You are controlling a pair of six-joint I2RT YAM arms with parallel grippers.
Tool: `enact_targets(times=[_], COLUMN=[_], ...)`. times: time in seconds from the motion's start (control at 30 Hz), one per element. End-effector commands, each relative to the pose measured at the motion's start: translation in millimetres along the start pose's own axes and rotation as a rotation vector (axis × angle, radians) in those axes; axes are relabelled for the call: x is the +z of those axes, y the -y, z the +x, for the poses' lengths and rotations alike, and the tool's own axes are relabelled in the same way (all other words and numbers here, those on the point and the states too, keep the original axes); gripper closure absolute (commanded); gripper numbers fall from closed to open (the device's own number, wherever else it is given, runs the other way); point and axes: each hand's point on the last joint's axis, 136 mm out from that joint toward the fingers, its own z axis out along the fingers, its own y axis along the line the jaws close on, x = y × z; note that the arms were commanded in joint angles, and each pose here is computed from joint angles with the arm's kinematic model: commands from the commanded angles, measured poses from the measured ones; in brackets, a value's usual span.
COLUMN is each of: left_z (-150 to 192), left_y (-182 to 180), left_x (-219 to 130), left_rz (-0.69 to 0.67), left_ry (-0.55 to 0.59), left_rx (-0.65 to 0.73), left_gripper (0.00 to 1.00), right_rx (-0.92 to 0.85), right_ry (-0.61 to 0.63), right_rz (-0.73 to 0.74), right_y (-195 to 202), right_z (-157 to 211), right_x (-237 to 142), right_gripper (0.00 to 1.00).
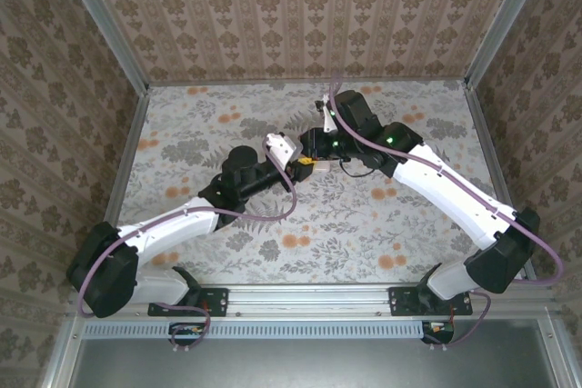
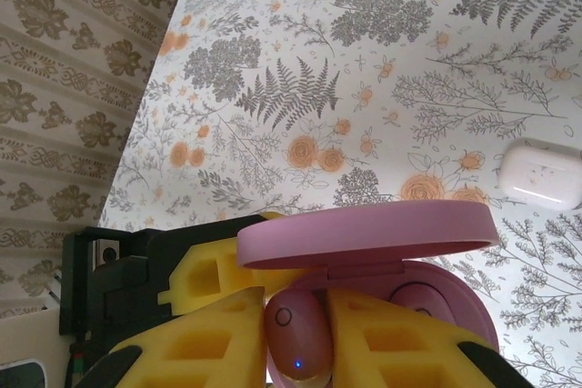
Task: Insert the wireless bluetooth earbuds into the charging case
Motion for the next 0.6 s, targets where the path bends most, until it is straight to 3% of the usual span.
enact_targets(times=[0.0,0.57], left_z=[-36.9,-41.5], left_y=[3.7,2.9], left_x=[2.7,3.8], left_rz=[0.018,0.016], left_ry=[0.098,0.113], left_rx=[0.028,0.025], left_gripper=[0.71,0.71], right_rx=[-0.019,-0.033], right_ry=[-0.013,-0.011], right_rz=[-0.011,-0.021], right_y=[-1.7,-1.6], right_z=[8.3,11.7], right_x=[-6.3,-14.0], right_gripper=[0.76,0.73])
